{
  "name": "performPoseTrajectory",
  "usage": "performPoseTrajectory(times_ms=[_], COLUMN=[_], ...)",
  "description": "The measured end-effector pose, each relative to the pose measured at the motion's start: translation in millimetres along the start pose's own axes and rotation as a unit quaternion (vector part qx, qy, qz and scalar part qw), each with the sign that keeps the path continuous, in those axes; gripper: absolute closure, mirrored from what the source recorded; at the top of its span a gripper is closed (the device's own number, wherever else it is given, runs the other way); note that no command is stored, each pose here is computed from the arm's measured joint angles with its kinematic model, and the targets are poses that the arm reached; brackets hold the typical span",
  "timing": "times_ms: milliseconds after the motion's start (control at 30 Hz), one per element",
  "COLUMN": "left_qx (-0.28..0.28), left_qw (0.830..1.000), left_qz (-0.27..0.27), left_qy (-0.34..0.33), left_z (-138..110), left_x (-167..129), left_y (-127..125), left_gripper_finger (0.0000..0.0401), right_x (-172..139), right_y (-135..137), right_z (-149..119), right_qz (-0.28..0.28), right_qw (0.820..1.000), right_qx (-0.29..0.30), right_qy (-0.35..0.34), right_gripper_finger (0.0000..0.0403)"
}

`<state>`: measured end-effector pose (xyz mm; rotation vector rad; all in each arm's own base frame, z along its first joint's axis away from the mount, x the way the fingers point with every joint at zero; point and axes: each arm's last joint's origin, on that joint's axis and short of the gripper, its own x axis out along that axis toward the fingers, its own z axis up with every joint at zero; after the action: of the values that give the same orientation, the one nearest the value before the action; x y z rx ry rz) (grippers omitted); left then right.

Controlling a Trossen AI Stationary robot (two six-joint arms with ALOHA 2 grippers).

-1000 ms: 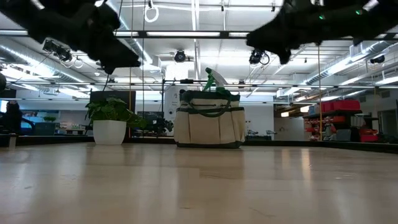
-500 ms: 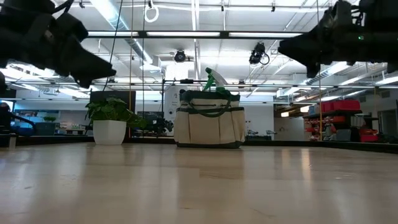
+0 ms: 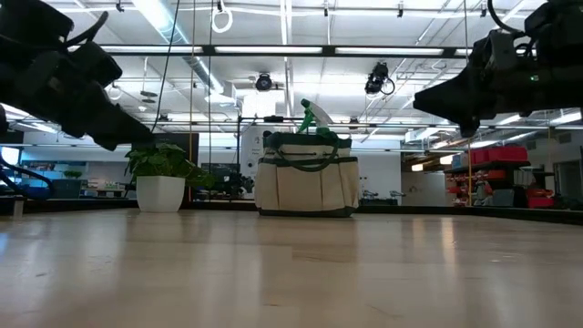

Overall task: Pick & Place Garden tools in Gardening bag
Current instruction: Return to Home Position

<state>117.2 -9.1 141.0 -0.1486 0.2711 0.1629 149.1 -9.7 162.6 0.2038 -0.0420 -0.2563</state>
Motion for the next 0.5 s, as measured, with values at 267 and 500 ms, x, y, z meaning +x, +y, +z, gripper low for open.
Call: performPoseTrajectory(times_ms=[267,500], left_qx=[-0.004,-0.002], left_qw=[1.0,1.0], left_qz=[-0.001,-0.001], left_qy=[-0.002,-0.001], left_z=[0.1,-0.1], left_x=[-0.1,0.0], left_y=[-0.2,-0.1], left_gripper_finger=[0.0277,0.0277], right_x=[0.1,0.1], right_y=[-0.9,-0.9], right_z=[0.1,0.1], right_qz=[-0.016,-0.016], right_qw=[1.0,1.0], right_qx=[-0.007,-0.008], right_qy=[-0.002,-0.002], right_gripper_finger=[0.0312,0.0312])
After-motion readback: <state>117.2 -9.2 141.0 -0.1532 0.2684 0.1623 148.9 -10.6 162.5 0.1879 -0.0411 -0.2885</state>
